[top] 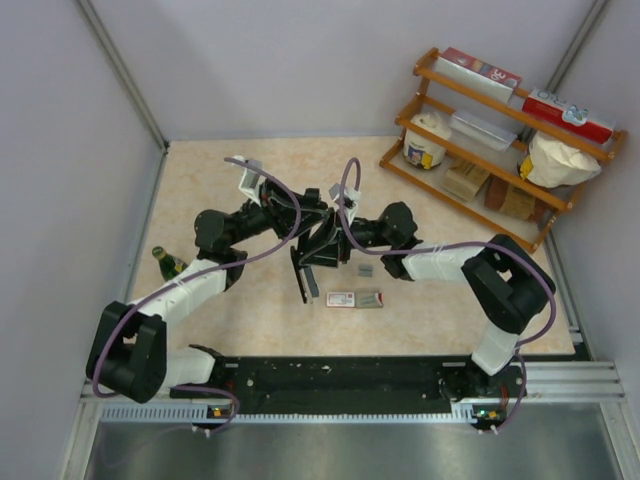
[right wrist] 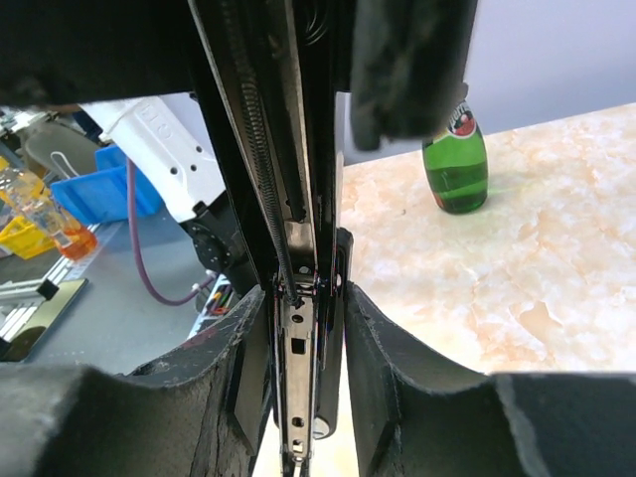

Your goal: Load the staples into the stapler

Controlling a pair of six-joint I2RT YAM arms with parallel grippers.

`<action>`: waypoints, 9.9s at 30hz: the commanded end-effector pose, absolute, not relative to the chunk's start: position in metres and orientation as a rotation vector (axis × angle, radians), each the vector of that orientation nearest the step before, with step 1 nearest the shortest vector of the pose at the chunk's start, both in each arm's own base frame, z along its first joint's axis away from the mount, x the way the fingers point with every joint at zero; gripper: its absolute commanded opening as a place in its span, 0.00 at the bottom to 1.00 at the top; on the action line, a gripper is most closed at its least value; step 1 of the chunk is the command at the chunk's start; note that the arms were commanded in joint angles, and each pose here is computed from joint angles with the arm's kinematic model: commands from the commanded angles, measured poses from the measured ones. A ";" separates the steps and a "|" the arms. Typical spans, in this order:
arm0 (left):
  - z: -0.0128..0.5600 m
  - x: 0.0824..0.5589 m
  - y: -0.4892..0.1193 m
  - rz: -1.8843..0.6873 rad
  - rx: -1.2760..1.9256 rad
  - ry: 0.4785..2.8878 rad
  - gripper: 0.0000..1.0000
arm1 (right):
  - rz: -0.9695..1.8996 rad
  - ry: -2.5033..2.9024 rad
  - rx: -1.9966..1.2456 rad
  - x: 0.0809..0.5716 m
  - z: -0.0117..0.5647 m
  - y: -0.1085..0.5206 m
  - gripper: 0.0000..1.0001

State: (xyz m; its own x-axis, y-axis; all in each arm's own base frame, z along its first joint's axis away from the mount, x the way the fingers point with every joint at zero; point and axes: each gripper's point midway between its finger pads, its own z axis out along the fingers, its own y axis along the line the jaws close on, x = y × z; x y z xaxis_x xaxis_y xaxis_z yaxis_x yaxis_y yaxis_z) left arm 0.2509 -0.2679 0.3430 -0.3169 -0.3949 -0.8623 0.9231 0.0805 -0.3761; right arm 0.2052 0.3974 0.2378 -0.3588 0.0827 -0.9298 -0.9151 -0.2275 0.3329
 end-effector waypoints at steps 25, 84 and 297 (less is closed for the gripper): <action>0.385 0.278 -0.228 -1.302 0.565 1.054 0.02 | 1.559 1.358 -1.126 0.228 0.248 0.391 0.00; 0.243 0.344 -0.202 -0.943 0.801 1.353 0.37 | 0.779 1.825 -1.231 0.360 0.094 0.348 0.00; 0.259 0.362 -0.105 -0.223 0.556 1.590 0.99 | 0.392 2.136 -0.652 0.394 0.185 0.384 0.52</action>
State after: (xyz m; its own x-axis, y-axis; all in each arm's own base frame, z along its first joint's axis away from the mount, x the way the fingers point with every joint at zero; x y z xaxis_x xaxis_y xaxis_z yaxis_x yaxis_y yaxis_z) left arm 0.3644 -0.0937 0.2338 -0.1127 0.2276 -0.9672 0.4260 0.8905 0.1598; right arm 0.3668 0.4206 0.0908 -0.6399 -0.3576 -0.6802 -0.5511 0.8304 0.0819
